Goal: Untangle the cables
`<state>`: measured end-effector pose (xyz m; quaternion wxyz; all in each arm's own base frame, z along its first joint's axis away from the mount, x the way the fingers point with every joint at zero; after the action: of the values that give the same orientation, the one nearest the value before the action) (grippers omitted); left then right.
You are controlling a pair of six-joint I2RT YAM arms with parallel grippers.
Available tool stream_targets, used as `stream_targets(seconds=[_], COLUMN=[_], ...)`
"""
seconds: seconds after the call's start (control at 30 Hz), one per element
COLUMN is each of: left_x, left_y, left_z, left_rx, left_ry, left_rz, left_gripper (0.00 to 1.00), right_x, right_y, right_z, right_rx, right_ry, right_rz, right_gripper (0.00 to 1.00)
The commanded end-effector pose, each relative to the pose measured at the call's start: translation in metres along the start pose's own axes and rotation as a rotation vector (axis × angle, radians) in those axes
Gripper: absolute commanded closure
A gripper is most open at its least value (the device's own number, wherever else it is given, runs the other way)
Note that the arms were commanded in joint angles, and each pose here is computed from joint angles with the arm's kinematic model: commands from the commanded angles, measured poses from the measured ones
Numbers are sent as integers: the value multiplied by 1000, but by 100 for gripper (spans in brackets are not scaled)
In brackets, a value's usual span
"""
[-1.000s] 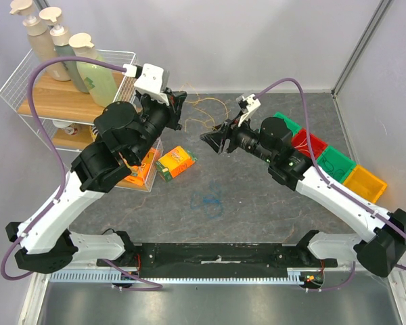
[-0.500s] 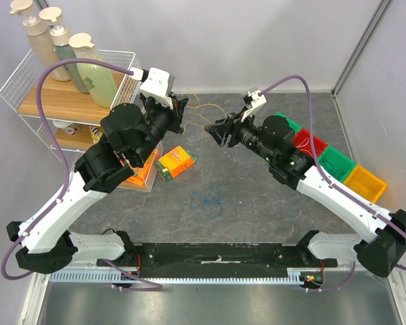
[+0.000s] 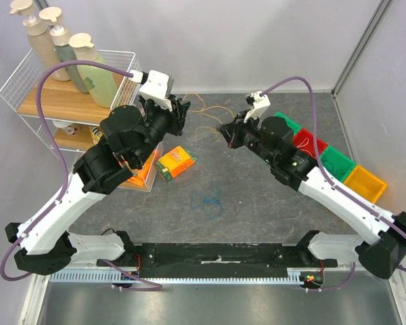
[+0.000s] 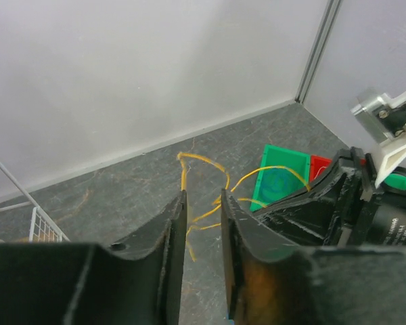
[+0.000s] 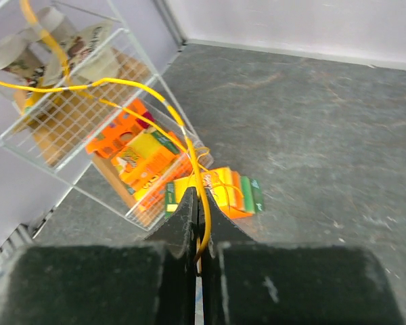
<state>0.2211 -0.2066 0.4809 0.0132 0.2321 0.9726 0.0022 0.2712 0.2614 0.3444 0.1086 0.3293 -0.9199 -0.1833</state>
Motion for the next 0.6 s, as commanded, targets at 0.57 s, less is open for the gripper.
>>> stream_targets(seconds=[0.57], left_x=[8], left_y=[-8], left_z=[20], left_rx=[-70], left_ry=[64], left_rz=[105], left_gripper=[35], right_x=[236], right_y=[-197], right_z=[-1], right_rx=[15], right_ry=[217], right_rz=[1541], right_gripper=[100])
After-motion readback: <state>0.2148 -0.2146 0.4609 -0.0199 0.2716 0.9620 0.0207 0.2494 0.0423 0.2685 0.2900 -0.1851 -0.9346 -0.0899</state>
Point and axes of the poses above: each gripper's point midway between its finger pads, its own x axis back along the fingers, its own y axis along the line the jaws close on, z = x × y, the point moved 5 cm from there along x, back along the fingers, and after that the axes turned 2 degrees about -x, right-handed, at the moved point
